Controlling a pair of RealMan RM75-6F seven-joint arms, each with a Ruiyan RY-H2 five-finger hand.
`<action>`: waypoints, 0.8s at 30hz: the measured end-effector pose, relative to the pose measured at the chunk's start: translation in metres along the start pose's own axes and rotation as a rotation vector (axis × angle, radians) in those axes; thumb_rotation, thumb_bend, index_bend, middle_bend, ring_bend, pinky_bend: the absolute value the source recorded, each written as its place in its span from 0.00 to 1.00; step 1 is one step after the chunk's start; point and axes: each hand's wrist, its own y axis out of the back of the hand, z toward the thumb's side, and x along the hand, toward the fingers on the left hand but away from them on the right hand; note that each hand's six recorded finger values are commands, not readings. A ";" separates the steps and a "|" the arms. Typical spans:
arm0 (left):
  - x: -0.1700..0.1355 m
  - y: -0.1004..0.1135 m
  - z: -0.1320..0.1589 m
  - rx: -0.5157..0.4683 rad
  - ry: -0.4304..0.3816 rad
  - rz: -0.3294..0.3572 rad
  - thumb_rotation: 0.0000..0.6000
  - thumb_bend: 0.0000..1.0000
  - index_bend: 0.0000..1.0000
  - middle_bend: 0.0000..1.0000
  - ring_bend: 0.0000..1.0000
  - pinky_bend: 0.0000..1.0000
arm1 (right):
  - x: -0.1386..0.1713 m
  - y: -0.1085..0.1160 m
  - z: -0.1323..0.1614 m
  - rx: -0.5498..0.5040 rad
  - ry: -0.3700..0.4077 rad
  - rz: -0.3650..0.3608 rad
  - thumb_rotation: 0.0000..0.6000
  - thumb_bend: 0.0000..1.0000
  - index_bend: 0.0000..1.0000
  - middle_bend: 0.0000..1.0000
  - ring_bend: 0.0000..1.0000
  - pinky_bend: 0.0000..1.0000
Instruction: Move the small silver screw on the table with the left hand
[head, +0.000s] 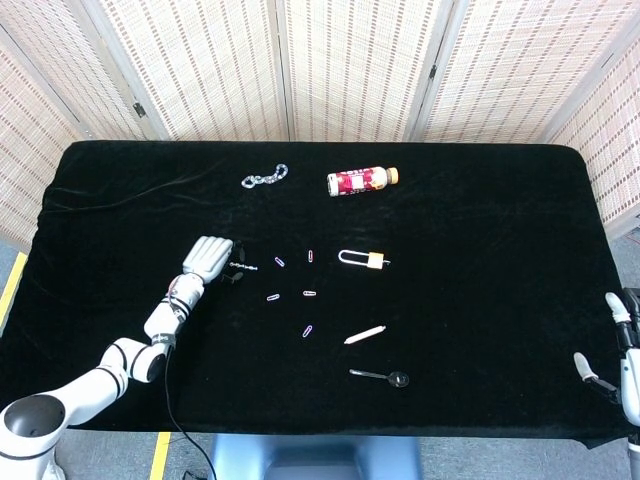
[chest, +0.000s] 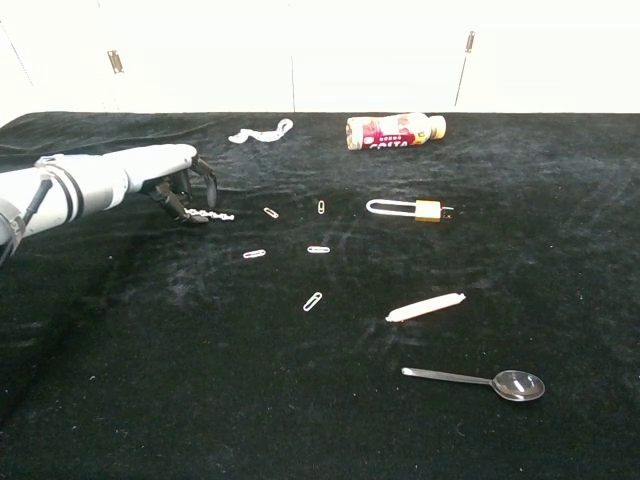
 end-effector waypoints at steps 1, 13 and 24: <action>0.001 -0.001 0.000 0.001 0.002 -0.005 1.00 0.36 0.47 1.00 1.00 1.00 | 0.000 0.000 0.000 0.000 -0.001 0.000 1.00 0.29 0.00 0.00 0.01 0.00; 0.008 -0.011 -0.002 -0.003 0.018 -0.033 1.00 0.39 0.62 1.00 1.00 1.00 | -0.001 0.000 -0.002 0.004 -0.008 0.002 1.00 0.29 0.00 0.00 0.01 0.00; 0.005 -0.006 -0.004 -0.009 0.019 0.027 1.00 0.46 0.81 1.00 1.00 1.00 | -0.001 -0.002 -0.001 0.008 -0.006 0.007 1.00 0.29 0.00 0.00 0.01 0.00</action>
